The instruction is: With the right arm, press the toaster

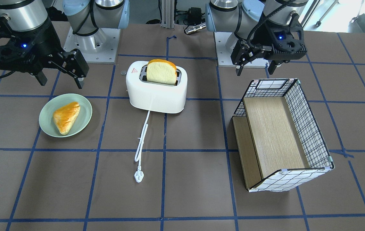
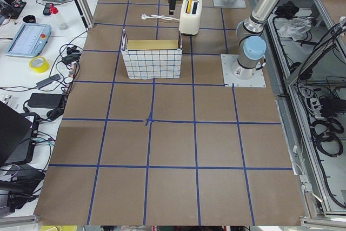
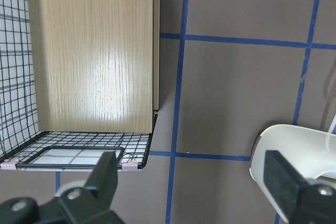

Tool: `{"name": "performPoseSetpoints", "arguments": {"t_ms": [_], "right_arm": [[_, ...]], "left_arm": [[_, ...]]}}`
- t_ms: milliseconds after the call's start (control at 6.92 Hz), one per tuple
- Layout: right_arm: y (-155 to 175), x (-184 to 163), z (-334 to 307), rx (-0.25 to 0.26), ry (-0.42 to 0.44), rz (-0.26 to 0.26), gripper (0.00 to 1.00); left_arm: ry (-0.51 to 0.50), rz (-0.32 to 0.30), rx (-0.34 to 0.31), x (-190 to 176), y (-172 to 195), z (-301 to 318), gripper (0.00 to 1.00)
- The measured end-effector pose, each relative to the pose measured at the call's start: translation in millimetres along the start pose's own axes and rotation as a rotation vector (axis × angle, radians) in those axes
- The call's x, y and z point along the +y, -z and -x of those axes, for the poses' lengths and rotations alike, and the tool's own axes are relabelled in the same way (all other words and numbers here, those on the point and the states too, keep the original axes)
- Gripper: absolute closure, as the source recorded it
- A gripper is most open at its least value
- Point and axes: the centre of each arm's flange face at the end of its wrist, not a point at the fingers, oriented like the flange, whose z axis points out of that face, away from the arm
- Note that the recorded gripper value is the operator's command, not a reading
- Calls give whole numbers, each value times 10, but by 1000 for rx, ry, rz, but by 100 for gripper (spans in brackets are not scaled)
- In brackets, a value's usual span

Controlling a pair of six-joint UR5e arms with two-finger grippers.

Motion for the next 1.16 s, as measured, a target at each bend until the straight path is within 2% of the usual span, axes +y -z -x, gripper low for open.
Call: {"name": "performPoseSetpoints", "arguments": {"t_ms": [1012,1157], "right_arm": [[0,4,0,-1,7,1,0],[-5,26,-2,0,8,8,3]], "left_arm": [[0,0,0,-1,-2,0,0],[0,1,0,-1,-3,0,0]]}}
